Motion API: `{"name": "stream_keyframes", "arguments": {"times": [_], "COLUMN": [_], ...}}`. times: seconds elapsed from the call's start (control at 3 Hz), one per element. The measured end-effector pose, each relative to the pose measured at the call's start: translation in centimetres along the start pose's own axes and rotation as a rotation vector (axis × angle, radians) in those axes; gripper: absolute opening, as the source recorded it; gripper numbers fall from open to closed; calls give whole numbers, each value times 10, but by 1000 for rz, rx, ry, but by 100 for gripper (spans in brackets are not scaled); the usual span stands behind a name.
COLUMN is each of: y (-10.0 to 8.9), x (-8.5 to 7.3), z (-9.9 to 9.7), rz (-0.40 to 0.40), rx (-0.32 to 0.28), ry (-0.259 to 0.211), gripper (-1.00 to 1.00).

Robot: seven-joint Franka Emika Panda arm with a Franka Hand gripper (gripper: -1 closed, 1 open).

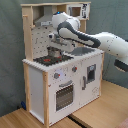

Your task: Play with the kitchen

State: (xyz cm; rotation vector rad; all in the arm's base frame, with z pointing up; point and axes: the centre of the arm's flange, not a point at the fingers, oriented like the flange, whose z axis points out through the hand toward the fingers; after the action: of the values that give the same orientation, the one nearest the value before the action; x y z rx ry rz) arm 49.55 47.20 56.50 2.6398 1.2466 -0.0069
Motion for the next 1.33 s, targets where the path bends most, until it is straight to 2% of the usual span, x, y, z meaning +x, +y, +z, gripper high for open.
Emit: {"name": "stream_keyframes", "arguments": {"times": [0.33, 0.67, 1.0, 1.33], "y": [-5, 15, 23, 19], "x": [-17, -36, -50, -63], "z": [-9, 2, 9, 9], "rz": [17, 49, 53, 49], "rx": [20, 50, 65, 74], "ry": [-58, -144, -169, -176], "gripper": [-100, -100, -100, -100]}}
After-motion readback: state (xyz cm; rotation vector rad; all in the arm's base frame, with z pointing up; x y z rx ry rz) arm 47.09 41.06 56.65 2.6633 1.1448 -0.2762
